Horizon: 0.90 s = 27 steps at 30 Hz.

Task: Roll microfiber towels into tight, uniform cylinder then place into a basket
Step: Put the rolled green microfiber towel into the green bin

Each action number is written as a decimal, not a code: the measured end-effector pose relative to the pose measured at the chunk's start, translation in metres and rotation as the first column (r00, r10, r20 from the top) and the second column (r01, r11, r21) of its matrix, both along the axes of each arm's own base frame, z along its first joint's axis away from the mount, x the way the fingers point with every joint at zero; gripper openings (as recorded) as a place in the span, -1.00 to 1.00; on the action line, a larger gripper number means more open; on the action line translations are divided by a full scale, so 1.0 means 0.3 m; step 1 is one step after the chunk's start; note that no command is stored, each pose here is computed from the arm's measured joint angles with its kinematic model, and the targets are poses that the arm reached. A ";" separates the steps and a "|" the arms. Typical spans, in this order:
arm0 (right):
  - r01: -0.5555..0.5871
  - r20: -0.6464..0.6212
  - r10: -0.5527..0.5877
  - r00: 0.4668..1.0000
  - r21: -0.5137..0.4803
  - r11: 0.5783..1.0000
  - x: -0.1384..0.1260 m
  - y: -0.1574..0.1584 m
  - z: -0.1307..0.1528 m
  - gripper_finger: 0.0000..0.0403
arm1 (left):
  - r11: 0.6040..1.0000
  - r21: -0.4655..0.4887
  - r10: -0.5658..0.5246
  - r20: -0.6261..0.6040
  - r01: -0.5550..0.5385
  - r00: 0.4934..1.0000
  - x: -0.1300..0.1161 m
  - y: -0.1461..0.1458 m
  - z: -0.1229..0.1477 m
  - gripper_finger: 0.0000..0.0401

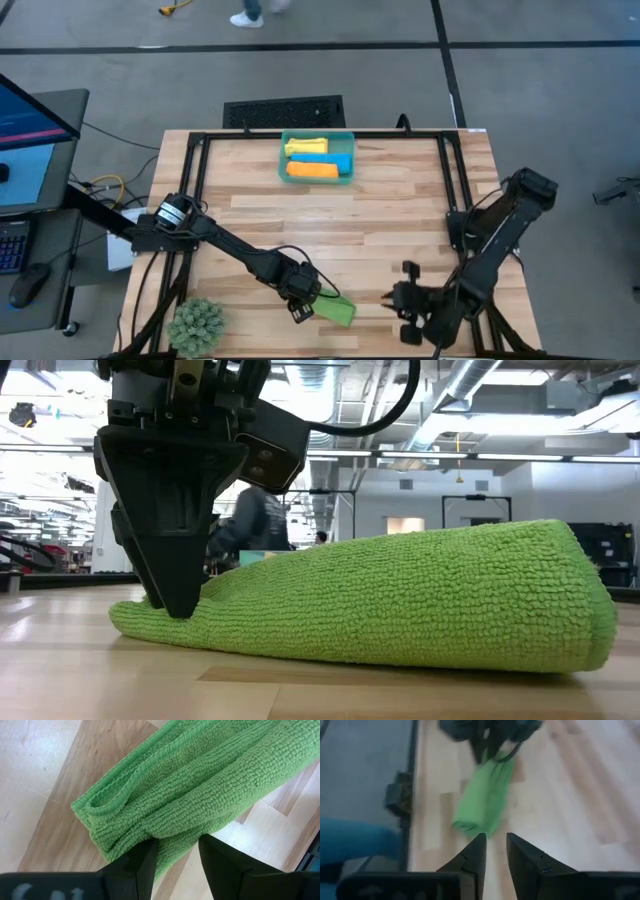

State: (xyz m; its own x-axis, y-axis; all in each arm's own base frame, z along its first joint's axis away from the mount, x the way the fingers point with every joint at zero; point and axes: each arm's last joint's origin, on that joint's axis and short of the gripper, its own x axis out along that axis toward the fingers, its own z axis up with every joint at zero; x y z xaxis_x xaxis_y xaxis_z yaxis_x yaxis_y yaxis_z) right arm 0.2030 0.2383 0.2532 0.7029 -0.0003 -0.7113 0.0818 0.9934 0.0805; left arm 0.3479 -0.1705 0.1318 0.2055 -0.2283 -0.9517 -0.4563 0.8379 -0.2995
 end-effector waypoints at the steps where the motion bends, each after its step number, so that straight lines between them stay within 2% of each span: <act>1: 0.000 0.018 0.000 1.000 -0.020 1.000 -0.005 -0.016 0.006 -0.52 | 1.000 0.000 0.000 0.000 0.000 1.000 0.000 0.000 0.000 -0.29; 4: 0.020 0.031 -0.018 0.999 -0.062 0.998 -0.011 -0.064 -0.002 -0.52 | 1.000 0.000 0.001 0.000 -0.001 1.000 0.000 0.000 0.000 -0.29; 8: 0.052 0.036 -0.051 0.998 -0.051 0.997 -0.017 -0.110 -0.054 -0.52 | 1.000 -0.001 0.004 -0.001 -0.004 1.000 0.000 0.000 0.000 -0.29; 15: 0.017 0.045 -0.025 0.999 0.174 0.985 -0.044 -0.107 -0.156 -0.52 | 1.000 -0.002 0.008 -0.002 -0.008 1.000 0.000 0.000 0.000 -0.29; 21: 0.106 0.046 -0.135 0.990 0.400 0.911 -0.075 -0.080 -0.211 -0.52 | 1.000 0.001 0.009 0.000 -0.009 1.000 0.000 0.000 0.000 -0.29; 27: 0.175 0.001 -0.201 0.979 0.492 0.853 -0.080 -0.065 -0.221 -0.52 | 1.000 0.004 0.009 0.001 -0.009 1.000 0.000 0.001 0.000 -0.29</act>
State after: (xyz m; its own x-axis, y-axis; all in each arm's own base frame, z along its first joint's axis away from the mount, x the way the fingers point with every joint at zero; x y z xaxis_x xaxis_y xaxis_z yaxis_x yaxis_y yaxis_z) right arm 0.1789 0.2188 0.1870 0.7598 0.2009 -0.6183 0.2456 0.7919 0.5591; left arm 0.3480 -0.1703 0.1318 0.2086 -0.2229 -0.9523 -0.4639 0.8346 -0.2970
